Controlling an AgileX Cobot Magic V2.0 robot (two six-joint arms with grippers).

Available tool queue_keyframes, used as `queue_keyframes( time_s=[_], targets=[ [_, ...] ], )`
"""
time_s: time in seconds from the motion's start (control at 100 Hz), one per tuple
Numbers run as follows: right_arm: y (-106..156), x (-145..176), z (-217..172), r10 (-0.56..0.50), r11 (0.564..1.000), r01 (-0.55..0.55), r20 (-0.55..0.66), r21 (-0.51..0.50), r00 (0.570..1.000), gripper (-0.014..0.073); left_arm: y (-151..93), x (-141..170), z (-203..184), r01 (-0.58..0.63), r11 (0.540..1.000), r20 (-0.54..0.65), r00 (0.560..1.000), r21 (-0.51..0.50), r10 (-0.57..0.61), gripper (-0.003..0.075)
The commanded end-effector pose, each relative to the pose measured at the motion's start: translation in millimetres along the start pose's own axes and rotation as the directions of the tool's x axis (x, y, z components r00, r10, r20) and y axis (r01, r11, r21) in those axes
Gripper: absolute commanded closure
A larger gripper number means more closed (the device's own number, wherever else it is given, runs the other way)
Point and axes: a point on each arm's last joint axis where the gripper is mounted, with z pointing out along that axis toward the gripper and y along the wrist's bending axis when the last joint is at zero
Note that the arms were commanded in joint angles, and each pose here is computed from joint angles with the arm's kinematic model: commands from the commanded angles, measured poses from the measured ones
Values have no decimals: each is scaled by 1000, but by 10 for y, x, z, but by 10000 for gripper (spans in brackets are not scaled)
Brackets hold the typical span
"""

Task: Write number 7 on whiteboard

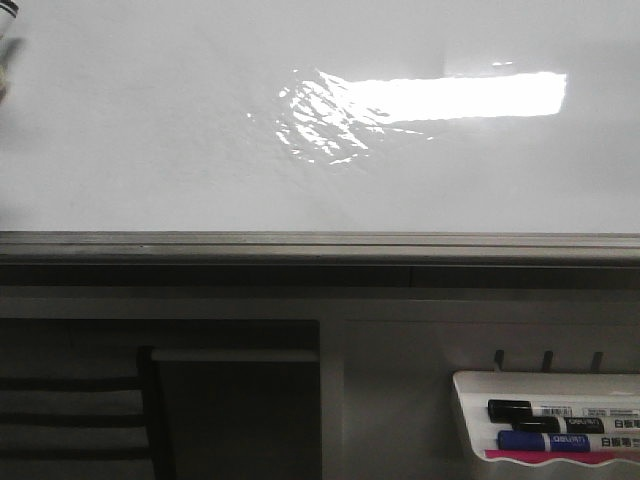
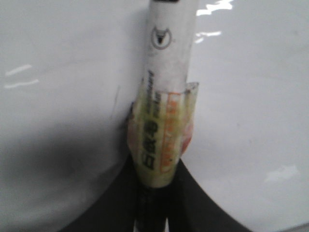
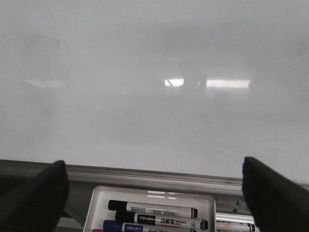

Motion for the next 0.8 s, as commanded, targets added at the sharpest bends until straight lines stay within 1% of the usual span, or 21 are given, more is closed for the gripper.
queue_keyframes(
  time_s=[0.0,0.1,0.23,0.28,0.32,0.36,0.42,0.44,0.49,0.5,0.56,0.57,0.58,0.65,0.71,0.77,0.78,0.79],
  targets=[
    [24,-240,-73,7,1000,-6,60,-13,998,-55,-20,-182,-284,21,1000,61,998,20,-22,741],
    [54,-316,-79,0,999,-2,-53,-39,999,-53,-84,-196,-443,62,993,-6,998,98,-62,741],
    [91,-434,-42,-57,996,43,-167,-83,984,-53,-179,-215,-627,89,971,-168,984,223,-52,741],
    [133,-480,-24,-80,990,54,-196,-133,977,-53,-212,-226,-686,98,960,-215,976,263,-41,741],
    [170,-526,-9,-129,979,92,-203,-184,971,-53,-252,-237,-732,90,952,-242,970,292,-18,741],
    [217,-561,25,-169,962,116,-204,-247,964,-53,-290,-256,-756,68,948,-243,970,312,11,741],
    [304,-637,56,-184,934,112,-185,-340,966,-53,-403,-289,-785,-4,933,-222,971,359,90,741],
    [326,-657,71,-204,922,128,-176,-366,963,-53,-432,-292,-788,-18,929,-218,970,369,105,741],
    [403,-705,101,-245,883,157,-148,-443,958,-53,-565,-305,-802,-78,908,-194,966,411,170,741],
    [419,-705,115,-269,870,177,-143,-460,952,-53,-566,-304,-803,-80,908,-194,966,412,173,741],
    [509,-748,146,-342,813,233,-113,-534,933,-53,-760,-312,-826,-152,870,-164,953,469,254,741],
    [533,-749,162,-370,793,254,-107,-554,923,-53,-780,-311,-823,-167,864,-158,949,475,271,741],
    [544,-758,156,-373,789,257,-102,-557,922,-53,-801,-309,-828,-177,858,-155,947,483,282,741],
    [679,-780,180,-464,705,325,-64,-630,883,-52,-1006,-298,-863,-283,795,-103,913,537,395,741],
    [816,-788,192,-527,628,377,-15,-681,850,-50,-1181,-282,-900,-376,731,-48,873,569,486,741],
    [940,-793,184,-577,552,430,45,-714,815,-38,-1339,-262,-947,-445,673,0,835,591,551,741],
    [971,-790,182,-590,531,444,61,-722,805,-32,-1353,-258,-952,-452,668,4,830,591,558,741],
    [986,-795,172,-595,520,453,73,-724,800,-30,-1371,-256,-950,-458,663,7,826,593,564,741]
  ],
)
